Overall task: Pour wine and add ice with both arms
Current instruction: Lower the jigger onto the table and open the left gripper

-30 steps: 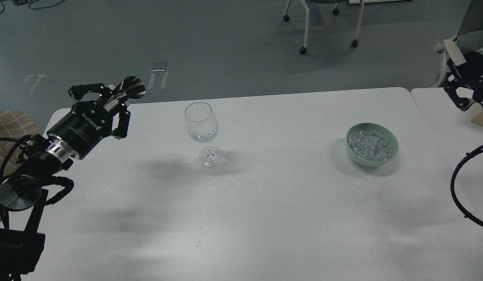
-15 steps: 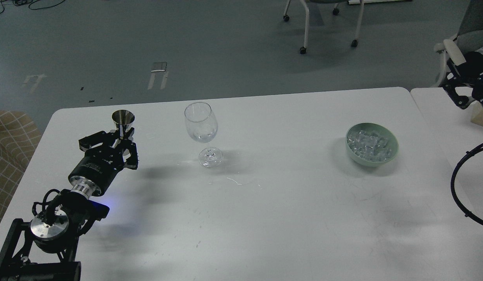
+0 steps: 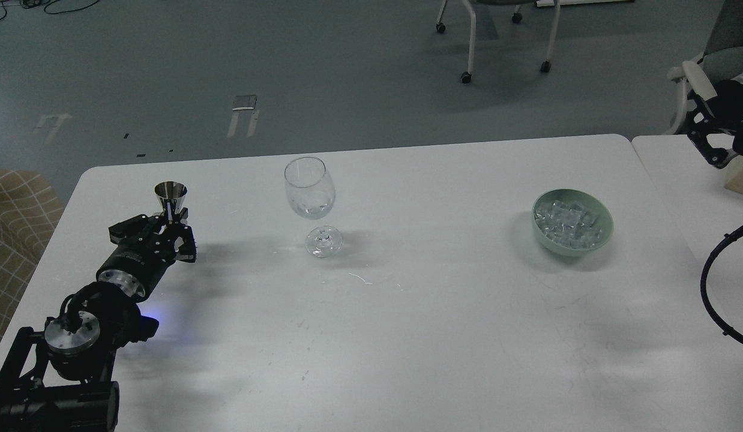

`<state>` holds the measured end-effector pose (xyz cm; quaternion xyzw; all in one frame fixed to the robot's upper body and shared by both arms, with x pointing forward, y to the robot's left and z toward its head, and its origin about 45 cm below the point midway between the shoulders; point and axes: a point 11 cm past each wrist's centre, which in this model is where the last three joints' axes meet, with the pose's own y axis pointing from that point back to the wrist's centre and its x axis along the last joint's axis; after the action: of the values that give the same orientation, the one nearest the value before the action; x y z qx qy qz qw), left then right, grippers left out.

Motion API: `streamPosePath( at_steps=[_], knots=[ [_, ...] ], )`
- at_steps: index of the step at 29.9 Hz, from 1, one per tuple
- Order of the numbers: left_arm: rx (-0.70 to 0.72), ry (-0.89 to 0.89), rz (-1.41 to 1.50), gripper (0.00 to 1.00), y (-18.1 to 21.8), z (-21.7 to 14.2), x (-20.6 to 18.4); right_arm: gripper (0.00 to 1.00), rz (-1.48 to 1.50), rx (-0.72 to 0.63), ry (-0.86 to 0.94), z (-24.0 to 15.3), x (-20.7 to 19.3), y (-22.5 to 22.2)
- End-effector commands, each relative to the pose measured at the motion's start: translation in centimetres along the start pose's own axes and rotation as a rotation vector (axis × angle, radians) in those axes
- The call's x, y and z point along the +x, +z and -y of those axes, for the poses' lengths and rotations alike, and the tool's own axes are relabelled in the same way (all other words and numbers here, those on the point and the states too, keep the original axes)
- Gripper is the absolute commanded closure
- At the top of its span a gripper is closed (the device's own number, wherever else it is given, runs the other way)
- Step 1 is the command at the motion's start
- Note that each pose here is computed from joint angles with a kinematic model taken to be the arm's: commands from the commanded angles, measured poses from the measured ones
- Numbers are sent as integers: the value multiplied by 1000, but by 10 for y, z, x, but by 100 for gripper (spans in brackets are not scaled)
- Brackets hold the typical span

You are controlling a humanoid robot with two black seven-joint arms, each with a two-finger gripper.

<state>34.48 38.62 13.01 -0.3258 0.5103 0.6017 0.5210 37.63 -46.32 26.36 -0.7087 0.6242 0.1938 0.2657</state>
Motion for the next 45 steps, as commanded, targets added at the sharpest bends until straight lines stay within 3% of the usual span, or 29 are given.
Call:
streamPosePath(
  at_steps=[1, 7, 10, 19, 28, 45],
  knots=[
    [1, 27, -9, 100, 2, 7, 5, 0, 1, -1, -1, -1, 0, 1],
    [-7, 44, -15, 100, 6, 11, 9, 0, -5, -5, 6, -3, 2, 0],
    [-12, 46, -9, 89, 11, 11, 9, 0, -6, -6, 7, -4, 3, 0],
    [-12, 66, -7, 84, 12, 9, 15, 0, -6, -9, 11, -5, 4, 1],
    [-13, 66, -6, 73, 12, 10, 14, 0, -6, -10, 12, -6, 4, 1],
    [-13, 63, 1, 67, 14, 10, 12, 0, -6, -16, 20, -9, 7, 4]
  ],
)
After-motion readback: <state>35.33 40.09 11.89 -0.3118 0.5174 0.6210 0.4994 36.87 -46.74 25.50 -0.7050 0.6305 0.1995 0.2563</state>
